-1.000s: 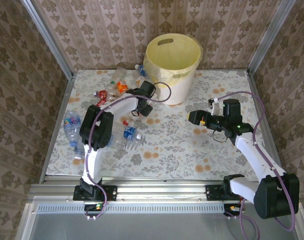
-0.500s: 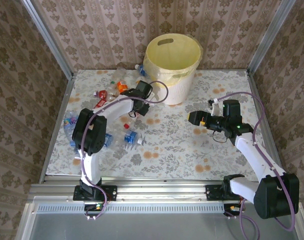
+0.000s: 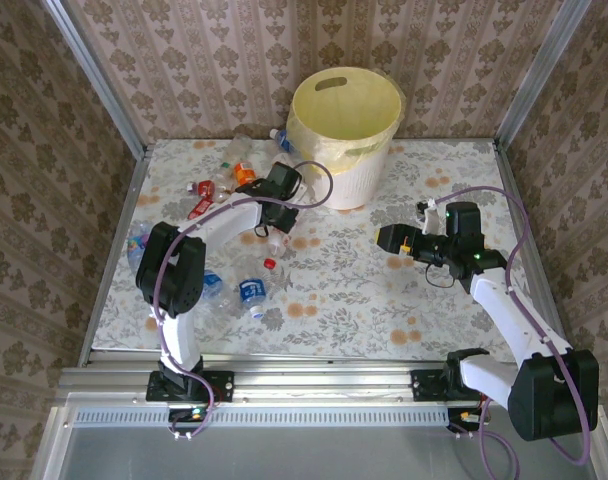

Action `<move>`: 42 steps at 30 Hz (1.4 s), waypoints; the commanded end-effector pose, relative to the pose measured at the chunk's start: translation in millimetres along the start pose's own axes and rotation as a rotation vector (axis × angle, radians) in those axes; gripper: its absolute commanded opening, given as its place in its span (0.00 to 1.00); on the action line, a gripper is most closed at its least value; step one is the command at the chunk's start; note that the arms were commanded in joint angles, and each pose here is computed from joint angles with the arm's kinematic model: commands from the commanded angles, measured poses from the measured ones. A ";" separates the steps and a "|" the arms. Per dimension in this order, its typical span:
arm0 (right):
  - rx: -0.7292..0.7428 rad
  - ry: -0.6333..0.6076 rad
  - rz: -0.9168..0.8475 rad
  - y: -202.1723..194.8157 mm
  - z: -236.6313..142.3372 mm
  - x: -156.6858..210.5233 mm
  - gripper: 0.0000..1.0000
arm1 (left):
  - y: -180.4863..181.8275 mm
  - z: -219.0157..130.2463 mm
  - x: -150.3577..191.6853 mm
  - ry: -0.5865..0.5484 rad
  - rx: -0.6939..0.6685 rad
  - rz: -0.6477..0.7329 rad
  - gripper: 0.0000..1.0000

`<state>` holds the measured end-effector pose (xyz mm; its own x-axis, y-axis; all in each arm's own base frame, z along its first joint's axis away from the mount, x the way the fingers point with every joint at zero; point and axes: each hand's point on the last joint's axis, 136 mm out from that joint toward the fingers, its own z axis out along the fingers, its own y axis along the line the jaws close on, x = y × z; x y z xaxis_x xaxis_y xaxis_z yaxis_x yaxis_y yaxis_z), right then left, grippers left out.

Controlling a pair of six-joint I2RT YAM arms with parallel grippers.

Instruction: Throw the plastic bottles in the bin

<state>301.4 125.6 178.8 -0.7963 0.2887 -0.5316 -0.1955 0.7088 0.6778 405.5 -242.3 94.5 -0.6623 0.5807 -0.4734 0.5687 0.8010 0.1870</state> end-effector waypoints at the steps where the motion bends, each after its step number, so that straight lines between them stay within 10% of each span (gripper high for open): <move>1: -0.021 0.009 -0.008 3.3 -4.1 6.3 1.00 | -2.1 -3.4 -1.7 -0.011 0.008 -0.026 0.19; 34: -0.017 0.008 -0.027 6.2 -6.5 2.6 1.00 | 3.0 -215.6 21.9 -0.530 0.246 -0.423 0.11; 42: -0.017 0.007 -0.034 8.3 -8.6 1.4 1.00 | 21.4 -280.3 -61.4 -0.740 0.315 -0.410 0.15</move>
<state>297.9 124.8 180.3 -0.7955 0.2825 -0.5362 -0.2005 0.7122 0.6727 301.0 -202.5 302.2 -0.5319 0.0219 -0.8465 0.4706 0.8387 -0.2740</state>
